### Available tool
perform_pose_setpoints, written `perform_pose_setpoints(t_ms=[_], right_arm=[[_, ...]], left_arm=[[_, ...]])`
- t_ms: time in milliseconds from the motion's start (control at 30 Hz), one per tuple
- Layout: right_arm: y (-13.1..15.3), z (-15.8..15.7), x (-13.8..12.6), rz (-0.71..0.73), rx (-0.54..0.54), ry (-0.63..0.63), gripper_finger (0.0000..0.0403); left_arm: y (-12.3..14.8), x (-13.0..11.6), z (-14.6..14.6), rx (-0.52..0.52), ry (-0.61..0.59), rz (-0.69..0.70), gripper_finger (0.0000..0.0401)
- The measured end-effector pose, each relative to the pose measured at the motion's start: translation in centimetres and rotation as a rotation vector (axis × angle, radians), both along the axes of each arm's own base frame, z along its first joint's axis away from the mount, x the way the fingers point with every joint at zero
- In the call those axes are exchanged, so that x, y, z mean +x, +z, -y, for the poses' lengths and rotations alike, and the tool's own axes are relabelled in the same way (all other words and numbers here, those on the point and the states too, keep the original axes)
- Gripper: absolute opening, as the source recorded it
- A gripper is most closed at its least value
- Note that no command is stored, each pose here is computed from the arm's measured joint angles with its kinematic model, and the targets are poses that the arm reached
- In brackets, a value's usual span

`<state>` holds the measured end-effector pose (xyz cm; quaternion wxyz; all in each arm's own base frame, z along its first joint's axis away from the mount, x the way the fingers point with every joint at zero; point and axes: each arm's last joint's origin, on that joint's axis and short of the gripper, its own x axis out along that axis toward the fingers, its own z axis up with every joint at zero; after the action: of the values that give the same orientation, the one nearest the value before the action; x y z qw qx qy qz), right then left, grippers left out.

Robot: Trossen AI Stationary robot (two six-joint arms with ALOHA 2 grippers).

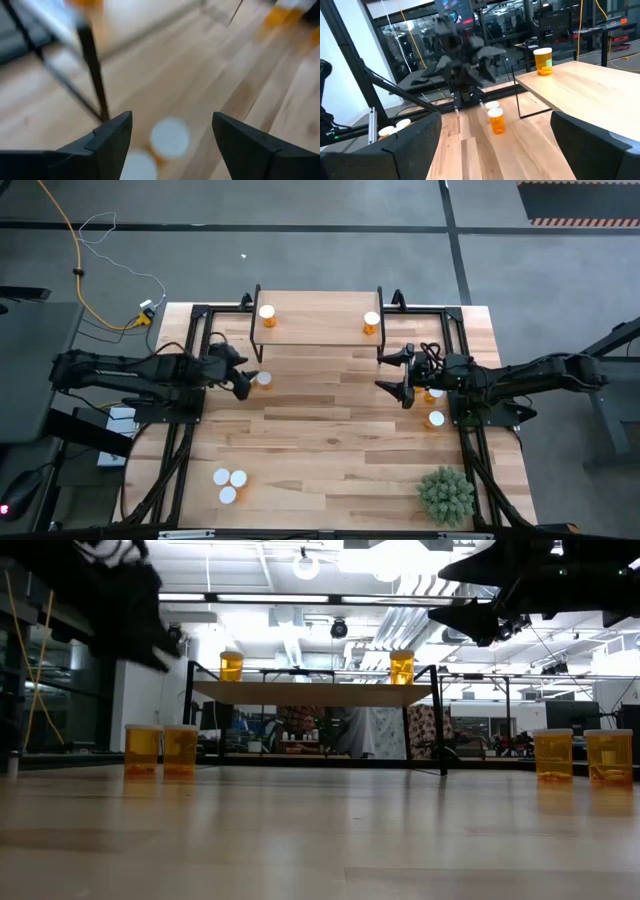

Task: Pick and place medicine bottles onto shelf by color
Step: Put the orange pill bottle on the shelf

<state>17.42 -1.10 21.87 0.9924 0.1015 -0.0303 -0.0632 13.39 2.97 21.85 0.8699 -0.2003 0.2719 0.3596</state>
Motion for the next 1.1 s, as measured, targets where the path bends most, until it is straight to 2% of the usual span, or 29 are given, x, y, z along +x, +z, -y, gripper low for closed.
perform_pose_setpoints(t_ms=[100, 233, 467, 1100], right_arm=[[0.0, 0.0, 0.0, 0.0, -0.001, 0.0, 0.0366], [0.0, 0.0, 0.0, 0.0, -0.001, -0.001, 0.0366], [0.0, 0.0, 0.0, 0.0, 0.001, -0.001, 0.0366], [0.0, 0.0, 0.0, 0.0, 0.001, -0.002, 0.0366]], left_arm=[[-1.4, 0.0, -0.2, -0.086, 0.022, -0.101, 0.0266], [-2.9, 0.1, -0.5, -0.126, 0.075, -0.204, 0.0266], [-3.8, 0.6, -1.0, -0.152, 0.125, -0.26, 0.0266], [-5.4, 1.5, -2.4, -0.233, 0.146, -0.346, 0.0266]])
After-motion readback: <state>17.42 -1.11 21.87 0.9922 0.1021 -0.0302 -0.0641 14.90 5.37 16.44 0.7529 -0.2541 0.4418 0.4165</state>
